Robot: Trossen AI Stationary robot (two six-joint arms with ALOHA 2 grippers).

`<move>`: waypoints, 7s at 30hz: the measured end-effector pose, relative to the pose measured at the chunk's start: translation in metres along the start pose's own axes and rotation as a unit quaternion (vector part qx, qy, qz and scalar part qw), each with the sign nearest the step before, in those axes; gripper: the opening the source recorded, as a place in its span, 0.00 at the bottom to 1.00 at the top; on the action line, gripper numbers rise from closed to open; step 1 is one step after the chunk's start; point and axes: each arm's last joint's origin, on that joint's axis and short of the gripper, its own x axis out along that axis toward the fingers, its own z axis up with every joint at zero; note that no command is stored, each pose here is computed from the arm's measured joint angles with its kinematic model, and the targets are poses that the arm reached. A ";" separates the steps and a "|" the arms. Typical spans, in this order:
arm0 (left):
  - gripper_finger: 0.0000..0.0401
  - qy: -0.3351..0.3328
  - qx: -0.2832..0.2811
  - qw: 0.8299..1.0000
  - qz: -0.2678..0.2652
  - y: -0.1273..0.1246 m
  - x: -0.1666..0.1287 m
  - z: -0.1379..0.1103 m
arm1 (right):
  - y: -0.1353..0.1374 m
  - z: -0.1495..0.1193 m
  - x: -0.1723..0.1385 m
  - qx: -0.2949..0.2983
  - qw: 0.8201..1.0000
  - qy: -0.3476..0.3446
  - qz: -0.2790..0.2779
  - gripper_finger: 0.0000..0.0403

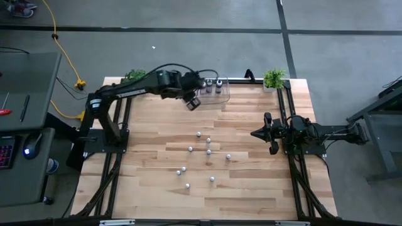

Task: Pick & Place food coloring
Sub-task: Put the bottom small red food coloring bottle into the transparent bin

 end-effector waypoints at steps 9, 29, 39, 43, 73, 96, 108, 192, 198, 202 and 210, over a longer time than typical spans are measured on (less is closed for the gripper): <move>0.29 0.018 0.056 0.997 -0.058 -0.006 -0.051 -0.038 | 0.000 0.000 0.000 0.000 1.000 0.000 0.000 0.00; 0.29 0.067 0.133 0.957 -0.248 -0.033 -0.043 -0.138 | 0.000 0.000 0.000 0.000 1.000 0.001 0.000 0.00; 0.29 0.043 0.212 0.935 -0.282 -0.055 -0.027 -0.171 | 0.000 0.000 0.000 0.000 1.000 0.002 0.000 0.00; 0.29 0.023 0.277 0.901 -0.333 -0.068 -0.017 -0.186 | 0.000 0.000 0.000 0.000 1.000 0.002 -0.001 0.00; 0.29 -0.024 0.366 0.831 -0.417 -0.129 0.006 -0.223 | 0.000 -0.001 0.000 0.000 1.000 0.005 -0.001 0.00; 0.56 0.016 0.357 0.844 -0.400 -0.158 0.009 -0.219 | 0.000 -0.002 0.001 0.001 1.000 0.011 -0.002 0.00; 0.56 0.074 0.274 0.881 -0.379 -0.170 0.018 -0.218 | 0.000 -0.002 0.001 0.001 1.000 0.010 -0.002 0.00; 0.28 0.119 0.198 0.904 -0.361 -0.180 0.026 -0.227 | 0.000 -0.002 0.001 0.001 1.000 0.009 -0.002 0.00; 0.28 0.118 0.198 0.905 -0.359 -0.180 0.026 -0.227 | 0.000 -0.002 0.001 0.001 1.000 0.009 -0.002 0.00; 0.25 0.119 0.198 0.905 -0.357 -0.181 0.028 -0.227 | 0.000 -0.002 0.001 0.001 1.000 0.010 -0.002 0.00; 0.11 0.120 0.197 0.905 -0.358 -0.182 0.029 -0.228 | 0.000 -0.002 0.001 0.001 1.000 0.009 -0.002 0.00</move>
